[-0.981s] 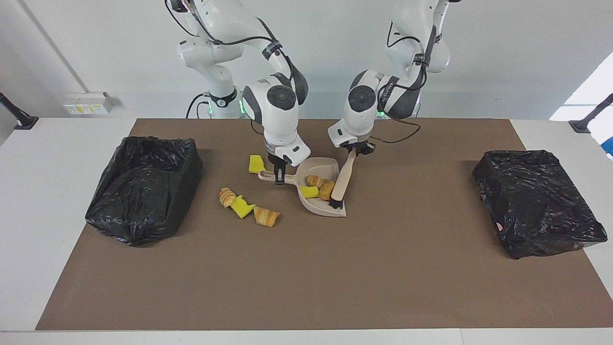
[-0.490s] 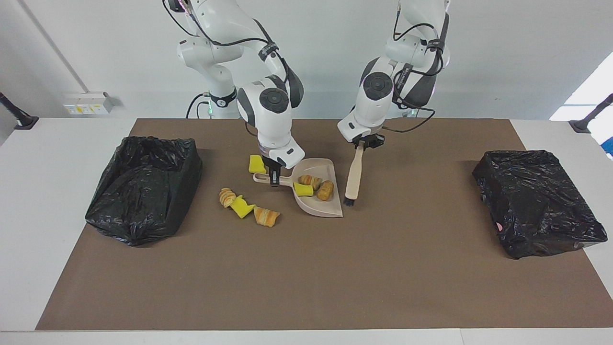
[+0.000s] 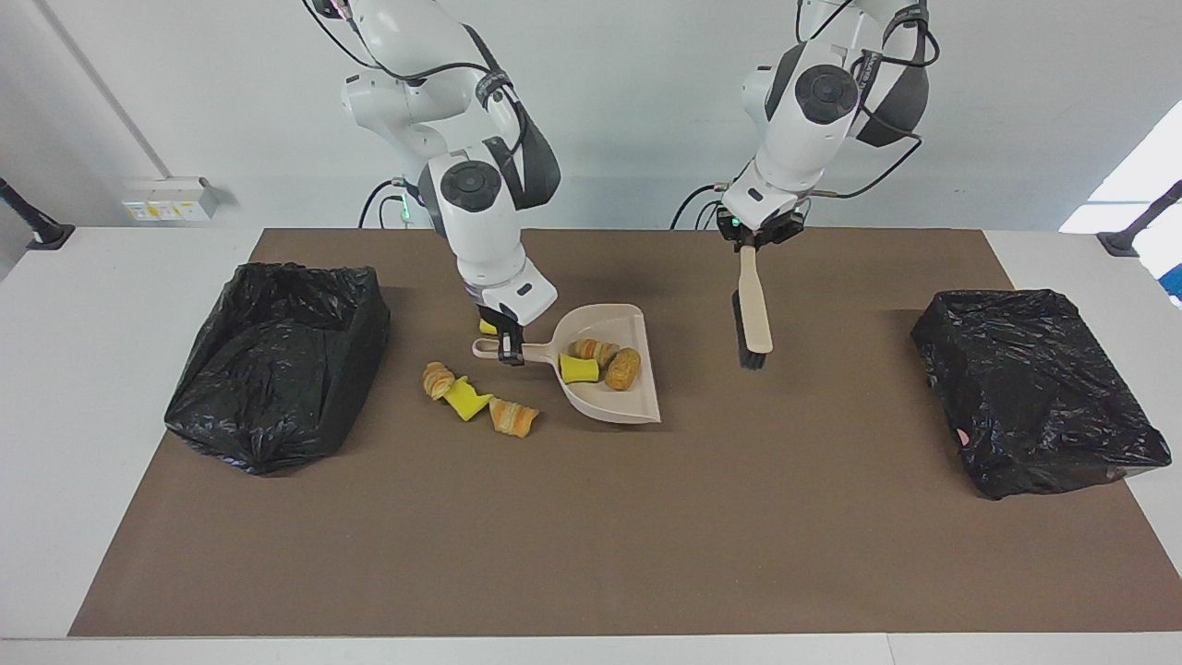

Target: Sweep and dump trash in bin

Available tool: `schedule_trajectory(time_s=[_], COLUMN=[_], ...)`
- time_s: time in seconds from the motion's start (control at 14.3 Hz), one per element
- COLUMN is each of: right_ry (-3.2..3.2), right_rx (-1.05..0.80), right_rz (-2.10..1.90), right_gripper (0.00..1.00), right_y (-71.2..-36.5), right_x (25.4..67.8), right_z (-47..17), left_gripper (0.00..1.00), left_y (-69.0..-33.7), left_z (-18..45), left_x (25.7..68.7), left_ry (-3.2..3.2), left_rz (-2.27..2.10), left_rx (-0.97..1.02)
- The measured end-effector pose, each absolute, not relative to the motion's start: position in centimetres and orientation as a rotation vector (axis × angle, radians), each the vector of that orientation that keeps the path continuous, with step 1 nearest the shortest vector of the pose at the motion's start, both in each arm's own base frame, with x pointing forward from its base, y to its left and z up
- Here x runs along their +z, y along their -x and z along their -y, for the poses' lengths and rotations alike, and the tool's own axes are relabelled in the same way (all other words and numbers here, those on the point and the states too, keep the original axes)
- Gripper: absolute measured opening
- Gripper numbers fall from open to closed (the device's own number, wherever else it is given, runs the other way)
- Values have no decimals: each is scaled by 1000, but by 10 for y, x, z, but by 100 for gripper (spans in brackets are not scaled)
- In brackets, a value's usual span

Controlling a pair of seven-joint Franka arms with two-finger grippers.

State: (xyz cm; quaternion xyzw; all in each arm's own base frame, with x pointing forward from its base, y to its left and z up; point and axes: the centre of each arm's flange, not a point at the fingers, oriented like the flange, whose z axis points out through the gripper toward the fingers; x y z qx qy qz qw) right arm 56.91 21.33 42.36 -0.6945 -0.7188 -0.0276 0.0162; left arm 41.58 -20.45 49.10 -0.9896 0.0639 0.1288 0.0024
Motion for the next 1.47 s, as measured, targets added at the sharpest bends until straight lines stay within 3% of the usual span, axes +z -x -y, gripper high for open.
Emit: schedule_trajectory(time_s=[0.35,0.63,1.05,1.47], right_ry=[2221,2362,2374,2458], right_rx=[-31,-38,-33,168], right_rz=[2144,1995,1998,2054], right_gripper=[31,31,31,31], right_y=[-597,-604,-583,-547], right_x=[498,536,544,558], right_z=[-119,-23,136,236], left_gripper=[27,27,27,27], left_y=[-396,-352,-270,-256], left_z=[203,262,341,352], left_x=[466,423,374,353], left_ry=[3101,3086,3058,3145], left_rz=[-167,-103,-124,-2], left_rx=[391,301,249,352])
